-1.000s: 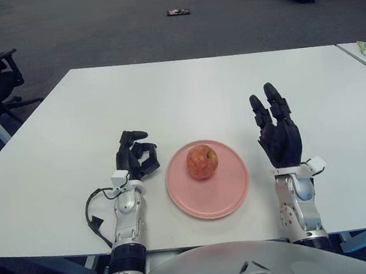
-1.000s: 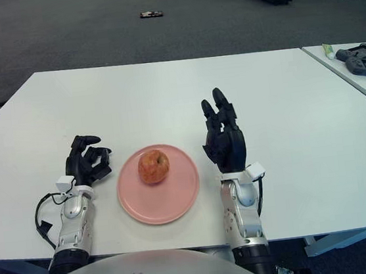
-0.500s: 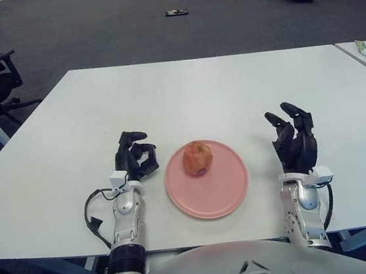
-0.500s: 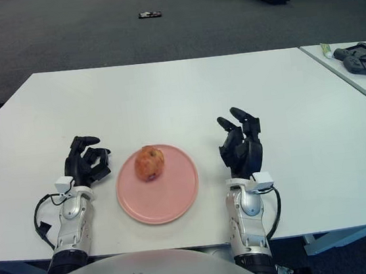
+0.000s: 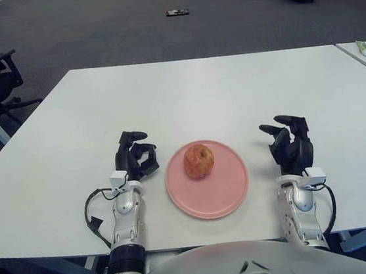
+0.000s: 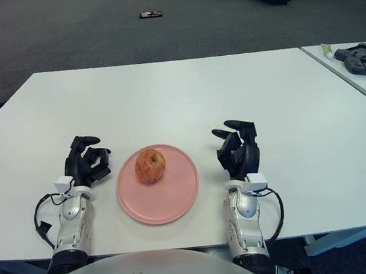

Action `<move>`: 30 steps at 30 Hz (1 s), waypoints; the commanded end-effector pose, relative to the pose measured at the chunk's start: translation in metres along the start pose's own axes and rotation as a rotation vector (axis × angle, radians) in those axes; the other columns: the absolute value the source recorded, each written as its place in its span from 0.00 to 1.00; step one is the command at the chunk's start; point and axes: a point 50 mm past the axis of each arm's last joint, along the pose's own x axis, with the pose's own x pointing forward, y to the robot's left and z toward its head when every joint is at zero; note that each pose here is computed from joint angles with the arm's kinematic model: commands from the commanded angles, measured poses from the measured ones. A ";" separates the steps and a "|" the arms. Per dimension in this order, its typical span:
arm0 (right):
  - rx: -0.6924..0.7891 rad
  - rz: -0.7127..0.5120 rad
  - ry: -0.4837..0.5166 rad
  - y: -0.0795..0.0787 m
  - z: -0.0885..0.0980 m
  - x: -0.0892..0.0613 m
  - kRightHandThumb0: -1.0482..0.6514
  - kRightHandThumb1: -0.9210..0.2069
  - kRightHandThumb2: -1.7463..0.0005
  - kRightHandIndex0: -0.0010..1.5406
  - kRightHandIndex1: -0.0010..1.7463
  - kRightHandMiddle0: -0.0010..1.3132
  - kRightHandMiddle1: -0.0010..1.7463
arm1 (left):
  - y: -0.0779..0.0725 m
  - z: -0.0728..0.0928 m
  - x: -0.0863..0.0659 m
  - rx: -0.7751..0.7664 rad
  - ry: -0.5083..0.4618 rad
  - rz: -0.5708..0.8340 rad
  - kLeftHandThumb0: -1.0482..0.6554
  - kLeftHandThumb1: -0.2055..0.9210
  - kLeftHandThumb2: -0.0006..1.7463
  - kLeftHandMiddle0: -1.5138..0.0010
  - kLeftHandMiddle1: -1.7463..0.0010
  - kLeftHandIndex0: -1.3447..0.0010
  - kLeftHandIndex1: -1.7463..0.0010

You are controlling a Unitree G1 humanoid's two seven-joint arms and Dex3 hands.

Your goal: Put the apple into the plate.

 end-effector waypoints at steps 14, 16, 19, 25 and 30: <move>0.033 0.043 0.191 0.008 -0.016 0.000 0.40 0.17 0.54 0.36 0.83 0.24 1.00 | 0.000 -0.002 0.000 0.007 0.018 0.004 0.61 0.53 0.66 0.59 0.16 0.68 0.00; 0.025 0.049 0.196 0.007 -0.016 0.000 0.40 0.17 0.54 0.36 0.82 0.24 1.00 | 0.000 -0.002 0.000 0.006 0.019 0.003 0.61 0.53 0.65 0.59 0.16 0.68 0.00; 0.015 0.055 0.205 0.007 -0.017 0.000 0.40 0.17 0.55 0.36 0.82 0.23 1.00 | 0.000 -0.002 0.000 0.005 0.022 0.001 0.61 0.54 0.65 0.59 0.16 0.68 0.00; 0.008 0.058 0.220 0.007 -0.018 -0.001 0.40 0.16 0.56 0.36 0.80 0.23 1.00 | 0.000 -0.003 0.000 0.010 0.026 -0.002 0.61 0.54 0.65 0.60 0.15 0.69 0.00; 0.008 0.059 0.228 0.007 -0.018 -0.001 0.40 0.16 0.56 0.36 0.79 0.23 1.00 | 0.000 -0.003 0.000 0.012 0.026 0.000 0.61 0.55 0.65 0.60 0.14 0.69 0.00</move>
